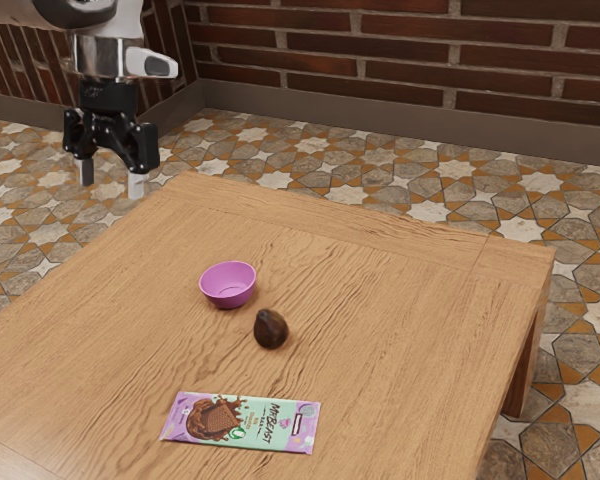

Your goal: Place the pear in the bowl.

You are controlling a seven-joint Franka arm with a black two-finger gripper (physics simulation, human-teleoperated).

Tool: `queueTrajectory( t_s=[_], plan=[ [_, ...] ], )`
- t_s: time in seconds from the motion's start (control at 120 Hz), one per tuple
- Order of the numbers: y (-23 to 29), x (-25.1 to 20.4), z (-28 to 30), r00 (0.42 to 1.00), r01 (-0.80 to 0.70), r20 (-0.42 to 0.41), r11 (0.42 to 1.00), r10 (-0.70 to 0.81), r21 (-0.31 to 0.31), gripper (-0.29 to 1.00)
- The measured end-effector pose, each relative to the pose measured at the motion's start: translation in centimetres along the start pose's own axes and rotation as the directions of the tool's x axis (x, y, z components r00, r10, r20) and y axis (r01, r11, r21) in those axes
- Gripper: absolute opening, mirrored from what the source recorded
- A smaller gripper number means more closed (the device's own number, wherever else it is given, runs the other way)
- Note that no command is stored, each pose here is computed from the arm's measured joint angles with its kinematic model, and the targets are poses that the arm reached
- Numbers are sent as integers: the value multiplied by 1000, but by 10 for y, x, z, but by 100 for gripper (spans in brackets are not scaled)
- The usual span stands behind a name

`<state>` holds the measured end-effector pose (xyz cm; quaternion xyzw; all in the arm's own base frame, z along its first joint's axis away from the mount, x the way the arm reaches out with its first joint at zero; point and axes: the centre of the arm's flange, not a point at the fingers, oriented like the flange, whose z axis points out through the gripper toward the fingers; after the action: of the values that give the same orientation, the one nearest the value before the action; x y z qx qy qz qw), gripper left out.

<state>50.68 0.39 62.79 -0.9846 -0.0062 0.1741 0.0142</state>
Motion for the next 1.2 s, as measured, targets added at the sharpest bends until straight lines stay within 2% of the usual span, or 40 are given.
queueTrajectory(
  t_s=[0.083,0.175,0.425,0.467,0.525,0.617,0.742,0.983,1.2],
  plan=[
    [-1,16,-11,991,3,-135,1000,-3,0,70],
    [-2,26,-21,972,7,-234,1000,-7,-1,70],
    [-8,36,-39,931,19,-364,1000,-22,-12,70],
    [-8,46,-32,934,18,-355,1000,-21,-13,70],
    [1,80,-3,954,-5,-300,1000,0,-15,70],
    [56,122,43,970,-101,-224,995,98,-4,70],
    [103,153,83,967,-178,-185,984,174,-7,70],
    [146,196,141,954,-229,-211,972,214,-48,70],
    [152,218,188,953,-227,-222,971,207,-69,70]
  ],
)
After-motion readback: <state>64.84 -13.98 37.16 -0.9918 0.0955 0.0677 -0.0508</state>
